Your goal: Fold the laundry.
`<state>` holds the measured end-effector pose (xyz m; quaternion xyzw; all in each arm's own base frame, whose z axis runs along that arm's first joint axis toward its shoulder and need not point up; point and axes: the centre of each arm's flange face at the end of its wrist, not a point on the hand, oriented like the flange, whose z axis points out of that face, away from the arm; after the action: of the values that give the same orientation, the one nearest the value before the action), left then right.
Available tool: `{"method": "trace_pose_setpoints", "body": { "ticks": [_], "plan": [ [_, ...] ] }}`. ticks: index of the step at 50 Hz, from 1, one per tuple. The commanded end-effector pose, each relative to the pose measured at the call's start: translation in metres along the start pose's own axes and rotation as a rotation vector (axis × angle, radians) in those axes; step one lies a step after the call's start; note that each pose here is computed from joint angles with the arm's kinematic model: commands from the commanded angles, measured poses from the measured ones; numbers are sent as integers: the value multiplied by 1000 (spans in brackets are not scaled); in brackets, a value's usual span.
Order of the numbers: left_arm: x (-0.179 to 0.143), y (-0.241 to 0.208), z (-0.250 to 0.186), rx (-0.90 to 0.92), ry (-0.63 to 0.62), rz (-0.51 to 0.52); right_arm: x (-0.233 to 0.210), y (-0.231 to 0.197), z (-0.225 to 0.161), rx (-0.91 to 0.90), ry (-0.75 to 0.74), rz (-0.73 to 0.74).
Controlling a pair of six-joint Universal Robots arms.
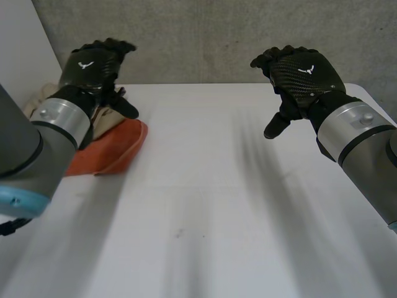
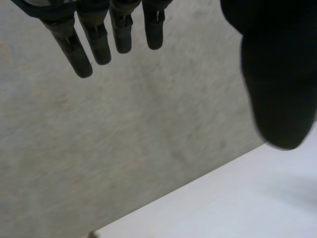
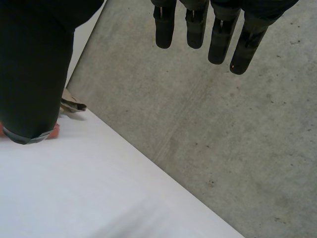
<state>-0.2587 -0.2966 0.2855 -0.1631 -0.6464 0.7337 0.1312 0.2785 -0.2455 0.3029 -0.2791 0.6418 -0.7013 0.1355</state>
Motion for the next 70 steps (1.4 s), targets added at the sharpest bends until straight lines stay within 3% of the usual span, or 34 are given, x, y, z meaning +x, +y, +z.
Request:
{"method": "trace_pose_setpoints", "body": {
  "ticks": [1, 7, 12, 18, 25, 29, 33, 41, 43, 49, 57, 64, 70],
  "plan": [
    [-78, 51, 50, -97, -168, 231, -1, 1, 0, -3, -3, -1],
    [-121, 112, 92, -173, -213, 364, -2, 8, 3, -22, -7, 2],
    [-164, 154, 108, -216, -262, 407, -3, 12, 5, -33, -9, 2],
    [-177, 195, 121, -219, -200, 403, -4, 18, 8, -46, -12, 4],
    [-186, 206, 128, -208, -214, 407, -5, 24, 10, -62, -16, -6],
    [-175, 187, 125, -187, -225, 394, -4, 25, 10, -68, -14, -37],
    [-148, 129, 126, -24, -253, 410, -4, 25, 10, -69, -13, -52],
    [-41, 42, 92, 248, -110, 356, -2, 22, 11, -59, -6, -54],
    [4, 21, 71, 284, -18, 306, 1, 17, 11, -43, 6, -56],
    [111, 16, 13, 247, 258, 138, 32, 13, 15, -43, 123, -60],
    [188, 60, -33, 30, 483, 17, 65, 7, 17, -30, 235, -66],
    [176, 47, -33, -16, 458, 22, 74, 6, 18, -27, 249, -72],
    [102, 34, -17, -80, 282, 43, 68, 6, 17, -55, 223, -96]
  ]
}}
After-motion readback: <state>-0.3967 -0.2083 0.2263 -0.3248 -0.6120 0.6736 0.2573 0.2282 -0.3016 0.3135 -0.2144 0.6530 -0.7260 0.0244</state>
